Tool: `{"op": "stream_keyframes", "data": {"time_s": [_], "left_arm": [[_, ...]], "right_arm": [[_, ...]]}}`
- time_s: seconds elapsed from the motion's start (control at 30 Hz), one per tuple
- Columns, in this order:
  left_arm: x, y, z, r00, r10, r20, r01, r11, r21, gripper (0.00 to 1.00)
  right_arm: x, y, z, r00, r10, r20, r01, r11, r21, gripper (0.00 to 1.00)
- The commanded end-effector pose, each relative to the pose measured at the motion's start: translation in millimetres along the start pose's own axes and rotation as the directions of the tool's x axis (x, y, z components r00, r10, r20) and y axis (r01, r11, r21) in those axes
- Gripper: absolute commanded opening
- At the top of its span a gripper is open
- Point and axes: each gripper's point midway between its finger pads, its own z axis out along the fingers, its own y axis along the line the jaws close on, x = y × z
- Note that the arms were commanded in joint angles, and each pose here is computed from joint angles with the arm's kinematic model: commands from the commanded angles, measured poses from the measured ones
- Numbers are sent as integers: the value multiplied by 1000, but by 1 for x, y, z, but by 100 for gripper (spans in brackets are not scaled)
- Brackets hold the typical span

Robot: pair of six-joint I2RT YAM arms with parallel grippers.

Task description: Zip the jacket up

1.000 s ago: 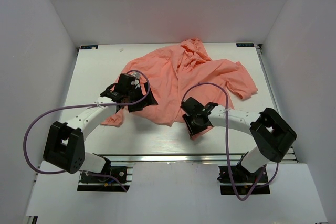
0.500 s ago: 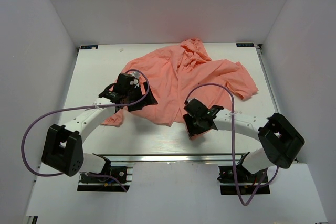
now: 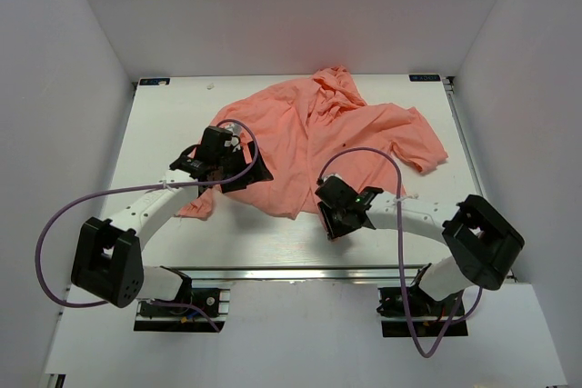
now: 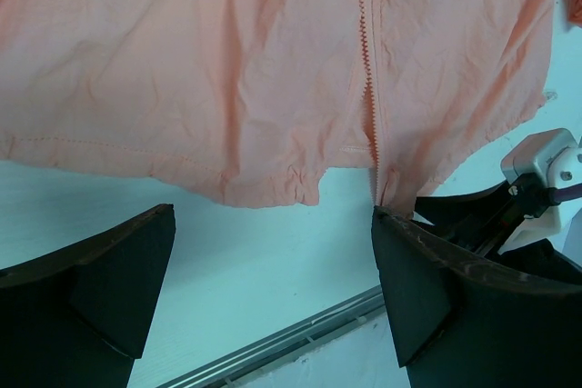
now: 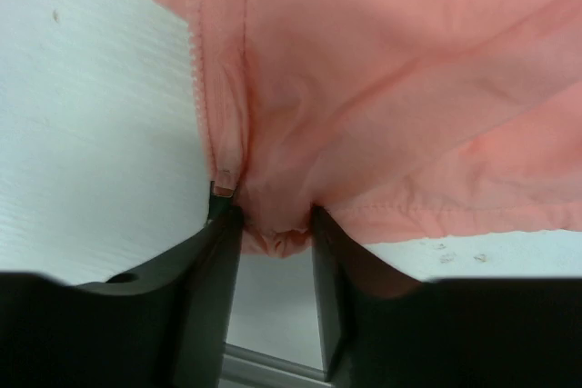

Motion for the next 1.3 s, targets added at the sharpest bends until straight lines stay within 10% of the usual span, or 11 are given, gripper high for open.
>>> {"op": "stream_keyframes", "data": {"time_s": [0.0,0.23,0.63,1.27], "left_arm": [[-7,-9,-10,1000,16,26,-17,1000,24,98],[-11,-11,-12,999,21,37,-22,1000,22,98],[-12,-69,-24,987,155,39,-159,940,302,98],[11,-133,-19,968,250,31,-227,814,535,91]], "right_arm": [[10,3,12,999,1,-37,0,1000,22,39],[6,6,9,999,29,-13,-29,1000,6,1],[-78,36,-63,924,71,375,10,978,-210,0],[-120,44,-126,746,268,610,-9,920,-392,0]]}}
